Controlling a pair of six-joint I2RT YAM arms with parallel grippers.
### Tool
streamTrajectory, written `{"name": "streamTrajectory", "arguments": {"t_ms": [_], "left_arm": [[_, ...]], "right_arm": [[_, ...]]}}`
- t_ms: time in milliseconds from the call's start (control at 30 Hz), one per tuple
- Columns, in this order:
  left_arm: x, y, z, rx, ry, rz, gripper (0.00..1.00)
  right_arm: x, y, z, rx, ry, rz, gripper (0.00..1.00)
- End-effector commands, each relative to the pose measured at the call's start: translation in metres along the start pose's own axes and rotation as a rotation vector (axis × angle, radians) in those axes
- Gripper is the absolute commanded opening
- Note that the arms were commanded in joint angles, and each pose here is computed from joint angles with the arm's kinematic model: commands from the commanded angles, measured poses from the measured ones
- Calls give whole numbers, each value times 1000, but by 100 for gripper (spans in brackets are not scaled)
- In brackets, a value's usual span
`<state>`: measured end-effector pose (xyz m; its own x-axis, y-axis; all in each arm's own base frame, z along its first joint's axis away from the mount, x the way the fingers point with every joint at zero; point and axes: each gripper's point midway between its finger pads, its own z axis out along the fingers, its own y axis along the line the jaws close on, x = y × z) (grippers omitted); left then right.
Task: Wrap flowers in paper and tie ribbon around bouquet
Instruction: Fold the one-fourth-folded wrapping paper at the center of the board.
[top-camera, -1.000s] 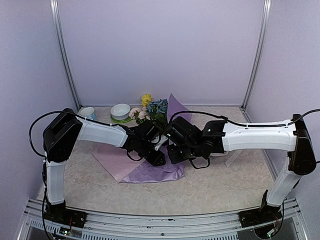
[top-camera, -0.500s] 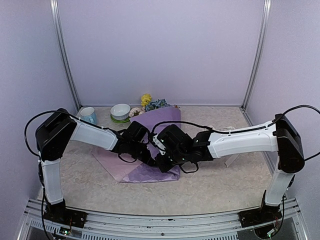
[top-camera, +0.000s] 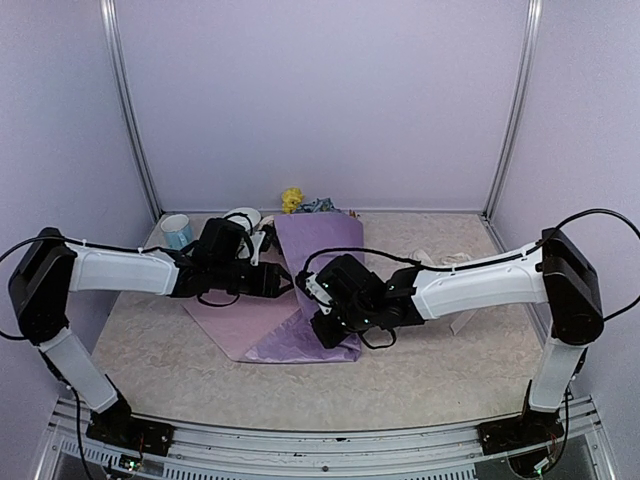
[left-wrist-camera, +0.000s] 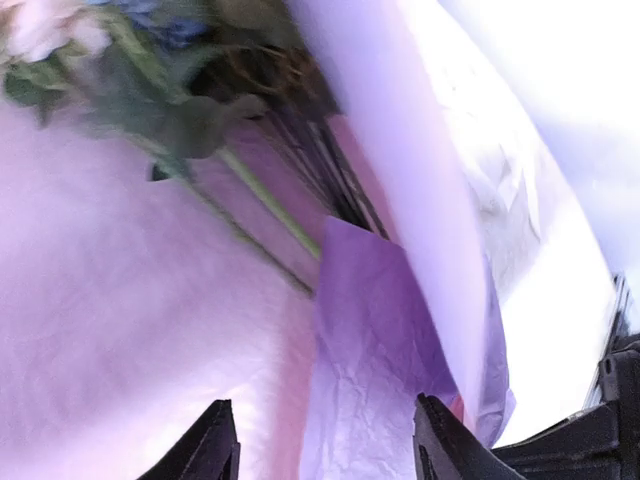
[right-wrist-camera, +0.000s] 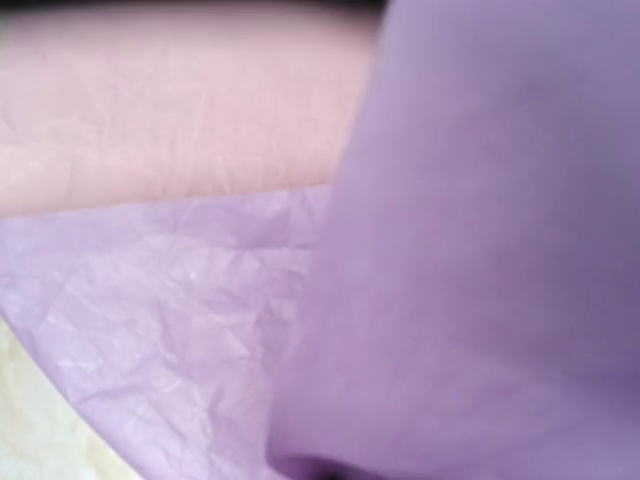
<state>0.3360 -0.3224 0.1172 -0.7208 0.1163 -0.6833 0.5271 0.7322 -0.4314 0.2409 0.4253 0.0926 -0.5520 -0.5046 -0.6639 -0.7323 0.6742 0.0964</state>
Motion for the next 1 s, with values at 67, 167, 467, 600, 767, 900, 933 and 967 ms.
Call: {"name": "streamTrajectory", "arguments": {"t_ms": [67,167,467,600,767,900,933,967], "left_arm": [[-9,3,-40,79,-138,-145,63],[-13,-5,-52,124,-190,-156,71],[29,-9,-24,239,-53,-308,90],[25,-30,-10,339,-41,-289,88],[16,-49,5,426,-28,-277,60],[19,-45,9,429,-18,-293,14],[21,-43,9,426,-14,-294,6],[24,-41,9,420,-7,-299,0]], "right_arm": [[3,-1,8,-8,-2,-8,0],[0,-1,9,-9,-11,-9,0],[1,-1,11,-7,-12,-15,0],[-2,0,11,-11,-18,-24,0],[-2,0,12,-11,-21,-30,0],[0,2,11,-24,-18,-31,0],[1,2,11,-29,-20,-30,0],[1,3,11,-34,-18,-32,0]]}}
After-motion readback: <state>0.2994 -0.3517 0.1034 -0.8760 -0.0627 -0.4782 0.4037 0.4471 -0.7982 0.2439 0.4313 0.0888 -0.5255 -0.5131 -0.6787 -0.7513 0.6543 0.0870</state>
